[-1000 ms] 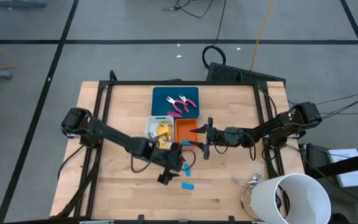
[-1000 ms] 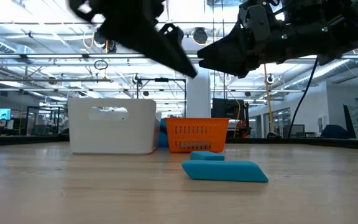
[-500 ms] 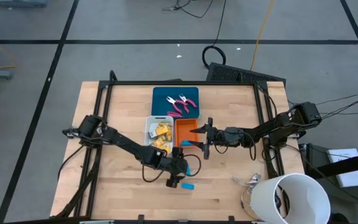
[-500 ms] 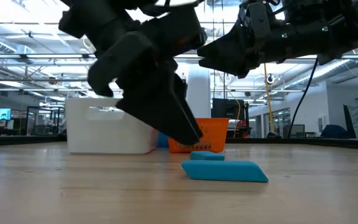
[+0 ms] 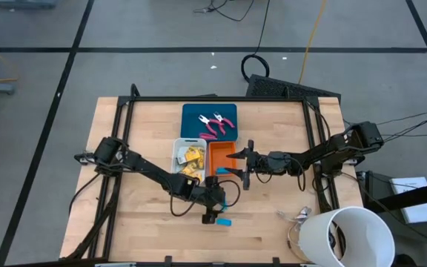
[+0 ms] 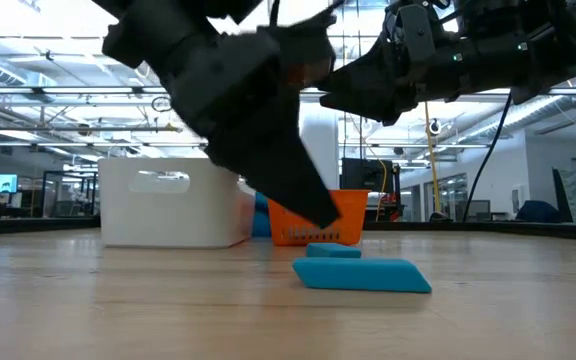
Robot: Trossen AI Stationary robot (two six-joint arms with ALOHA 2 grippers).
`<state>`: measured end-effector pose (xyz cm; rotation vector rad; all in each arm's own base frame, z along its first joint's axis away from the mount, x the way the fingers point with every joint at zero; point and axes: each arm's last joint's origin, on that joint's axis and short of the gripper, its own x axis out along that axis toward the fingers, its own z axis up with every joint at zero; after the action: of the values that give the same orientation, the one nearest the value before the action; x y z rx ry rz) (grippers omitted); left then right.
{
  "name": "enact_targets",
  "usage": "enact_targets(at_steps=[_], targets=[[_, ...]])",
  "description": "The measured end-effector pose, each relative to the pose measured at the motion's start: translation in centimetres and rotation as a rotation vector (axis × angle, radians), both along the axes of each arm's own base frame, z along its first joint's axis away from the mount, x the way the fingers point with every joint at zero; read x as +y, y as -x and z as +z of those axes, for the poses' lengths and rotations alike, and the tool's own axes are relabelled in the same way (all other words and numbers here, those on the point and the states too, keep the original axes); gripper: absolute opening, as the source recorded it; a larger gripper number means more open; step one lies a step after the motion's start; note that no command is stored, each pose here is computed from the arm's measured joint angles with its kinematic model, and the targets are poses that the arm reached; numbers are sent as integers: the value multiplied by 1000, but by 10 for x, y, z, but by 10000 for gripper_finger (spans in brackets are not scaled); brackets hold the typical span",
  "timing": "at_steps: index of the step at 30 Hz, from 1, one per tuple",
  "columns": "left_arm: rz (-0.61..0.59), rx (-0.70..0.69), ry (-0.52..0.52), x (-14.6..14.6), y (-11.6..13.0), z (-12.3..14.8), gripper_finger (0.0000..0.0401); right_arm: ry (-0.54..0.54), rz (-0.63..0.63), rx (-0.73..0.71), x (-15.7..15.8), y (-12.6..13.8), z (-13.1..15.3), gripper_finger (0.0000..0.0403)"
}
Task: Pick & Place School Supplies
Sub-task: Put the blue eraser into the orange bin
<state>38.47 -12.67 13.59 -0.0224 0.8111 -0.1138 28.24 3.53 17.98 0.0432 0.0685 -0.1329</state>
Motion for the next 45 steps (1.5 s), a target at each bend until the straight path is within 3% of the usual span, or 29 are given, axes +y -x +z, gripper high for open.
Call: enact_targets(at_steps=[4, 12, 32, 35, 45], targets=[[13, -44, 4, -1, -2, 3, 326, 0, 0, 0, 0, 0, 0, 222], [-28, 5, -144, -5, 1, -14, 326, 0, 0, 1, 0, 0, 0, 222], [30, 22, -92, -4, -2, -28, 325, -6, 0, 1, 0, 0, 0, 222], [17, 29, -78, -4, -2, -28, 309, -6, 0, 1, 0, 0, 0, 222], [10, 23, -80, -5, -3, -28, 204, -6, 0, 1, 0, 0, 0, 222]])
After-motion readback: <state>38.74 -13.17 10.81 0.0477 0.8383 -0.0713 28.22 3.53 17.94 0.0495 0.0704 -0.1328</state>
